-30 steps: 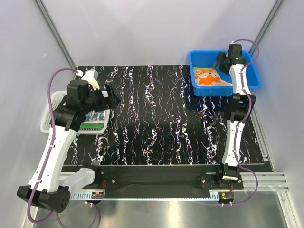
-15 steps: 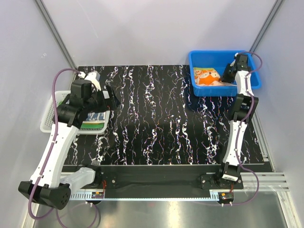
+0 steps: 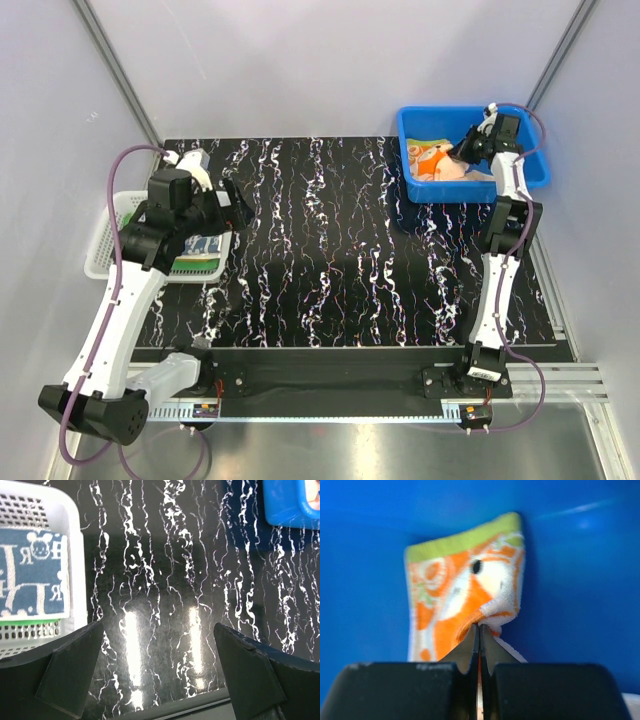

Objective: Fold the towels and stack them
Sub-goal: Grab crumpled towel, then move the towel to the center of the board

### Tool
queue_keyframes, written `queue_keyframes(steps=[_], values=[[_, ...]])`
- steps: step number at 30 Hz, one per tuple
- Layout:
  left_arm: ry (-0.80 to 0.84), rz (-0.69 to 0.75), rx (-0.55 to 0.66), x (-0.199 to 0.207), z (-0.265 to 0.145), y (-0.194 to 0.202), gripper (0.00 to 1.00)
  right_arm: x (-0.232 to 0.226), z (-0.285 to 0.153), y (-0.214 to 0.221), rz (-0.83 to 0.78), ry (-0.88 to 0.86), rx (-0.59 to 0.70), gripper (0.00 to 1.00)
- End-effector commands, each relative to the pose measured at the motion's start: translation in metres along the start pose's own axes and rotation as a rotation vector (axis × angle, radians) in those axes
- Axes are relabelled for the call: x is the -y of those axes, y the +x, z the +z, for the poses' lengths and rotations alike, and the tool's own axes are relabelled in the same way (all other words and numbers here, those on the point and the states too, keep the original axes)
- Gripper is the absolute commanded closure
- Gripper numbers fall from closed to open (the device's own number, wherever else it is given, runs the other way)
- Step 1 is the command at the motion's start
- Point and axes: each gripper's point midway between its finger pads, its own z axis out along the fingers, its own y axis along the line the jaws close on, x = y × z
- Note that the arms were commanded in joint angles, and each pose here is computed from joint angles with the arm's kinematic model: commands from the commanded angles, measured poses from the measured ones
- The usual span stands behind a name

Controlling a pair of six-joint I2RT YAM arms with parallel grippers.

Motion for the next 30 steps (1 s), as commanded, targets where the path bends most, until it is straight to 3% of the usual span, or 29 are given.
queue_keyframes(steps=[1,5,6,8,9,11,12,14,18,20,22,26,28,30], values=[[0.060,0.017,0.086,0.013,0.003,-0.022,0.01,-0.101,-0.064,-0.099,-0.136,-0.235,0.244,1.00],[0.035,0.077,0.221,0.013,-0.003,-0.058,0.01,-0.137,-0.097,-0.129,-0.165,-0.293,0.326,1.00],[0.118,0.120,0.231,0.027,-0.002,-0.057,0.01,-0.143,-0.103,-0.133,-0.170,-0.302,0.338,1.00],[0.223,0.179,0.380,0.042,-0.025,-0.067,0.01,-0.152,-0.111,-0.135,-0.188,-0.329,0.370,1.00],[0.219,0.135,0.555,0.044,-0.039,-0.096,0.01,-0.169,-0.131,-0.146,-0.212,-0.345,0.408,1.00],[0.224,0.096,0.684,0.038,-0.053,-0.099,0.01,-0.185,-0.151,-0.151,-0.240,-0.362,0.426,1.00],[0.224,0.095,0.693,0.037,-0.055,-0.099,0.01,-0.192,-0.159,-0.153,-0.245,-0.373,0.428,1.00],[0.259,0.125,0.655,0.046,-0.053,-0.098,0.01,-0.209,-0.171,-0.148,-0.258,-0.392,0.408,1.00],[0.306,0.068,0.430,0.054,-0.018,-0.071,0.01,-0.274,-0.239,-0.141,-0.357,-0.446,0.430,1.00],[0.376,0.075,0.397,0.063,-0.012,-0.058,0.01,-0.294,-0.252,-0.119,-0.369,-0.473,0.390,1.00],[0.392,0.072,0.387,0.067,-0.012,-0.059,0.01,-0.329,-0.297,-0.105,-0.433,-0.525,0.408,1.00],[0.328,0.096,0.305,0.060,-0.014,-0.054,0.01,-0.394,-0.342,-0.015,-0.469,-0.659,0.252,1.00],[0.298,0.096,0.315,0.057,-0.023,-0.061,0.01,-0.397,-0.335,0.037,-0.451,-0.706,0.151,1.00],[0.257,0.099,0.296,0.050,-0.025,-0.056,0.01,-0.410,-0.356,0.077,-0.441,-0.759,0.111,1.00]])
